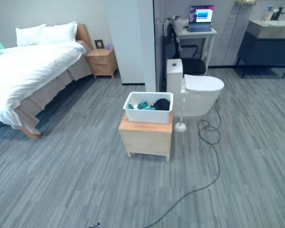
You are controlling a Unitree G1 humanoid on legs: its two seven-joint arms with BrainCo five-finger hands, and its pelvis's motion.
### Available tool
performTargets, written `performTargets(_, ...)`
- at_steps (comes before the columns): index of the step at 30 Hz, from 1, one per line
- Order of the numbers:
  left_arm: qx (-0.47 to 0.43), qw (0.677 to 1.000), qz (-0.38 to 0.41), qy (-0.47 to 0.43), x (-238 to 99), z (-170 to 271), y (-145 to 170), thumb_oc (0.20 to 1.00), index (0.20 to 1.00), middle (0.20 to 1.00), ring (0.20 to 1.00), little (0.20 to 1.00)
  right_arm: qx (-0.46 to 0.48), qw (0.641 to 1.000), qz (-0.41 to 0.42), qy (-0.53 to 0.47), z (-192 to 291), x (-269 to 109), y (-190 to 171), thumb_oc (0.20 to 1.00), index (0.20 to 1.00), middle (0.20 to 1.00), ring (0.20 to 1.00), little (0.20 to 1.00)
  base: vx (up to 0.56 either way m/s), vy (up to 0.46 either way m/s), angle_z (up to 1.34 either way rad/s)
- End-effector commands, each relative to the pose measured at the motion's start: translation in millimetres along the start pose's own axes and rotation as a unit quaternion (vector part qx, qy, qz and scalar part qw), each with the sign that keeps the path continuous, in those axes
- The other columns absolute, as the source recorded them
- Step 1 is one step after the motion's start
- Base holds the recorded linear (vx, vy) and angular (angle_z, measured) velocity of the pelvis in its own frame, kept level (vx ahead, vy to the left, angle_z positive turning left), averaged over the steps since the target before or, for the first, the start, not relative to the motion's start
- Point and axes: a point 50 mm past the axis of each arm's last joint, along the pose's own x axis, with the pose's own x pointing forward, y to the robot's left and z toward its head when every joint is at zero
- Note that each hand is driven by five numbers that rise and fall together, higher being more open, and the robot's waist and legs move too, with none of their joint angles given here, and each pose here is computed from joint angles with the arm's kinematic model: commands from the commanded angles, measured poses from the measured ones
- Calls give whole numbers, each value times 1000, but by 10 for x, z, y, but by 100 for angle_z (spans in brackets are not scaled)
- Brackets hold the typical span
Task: Grab the laundry basket,head to the washer,open it,put in the laundry and shut it.
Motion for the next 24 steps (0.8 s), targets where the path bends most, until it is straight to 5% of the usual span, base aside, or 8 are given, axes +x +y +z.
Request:
performTargets(1, -3, 1000, 11, -28, 26, 156, 69, 1000, 1000, 1000, 1000, 1000, -25, 999, 12, 44, -196, -17, 78, 1000, 1000, 1000, 1000, 1000, 0, 0, 0)
performTargets(24, -9, 1000, 26, -12, 18, 83, 150, 1000, 1000, 1000, 1000, 1000, -28, 999, 21, 24, -101, -5, 121, 1000, 1000, 1000, 1000, 1000, 0, 0, 0)
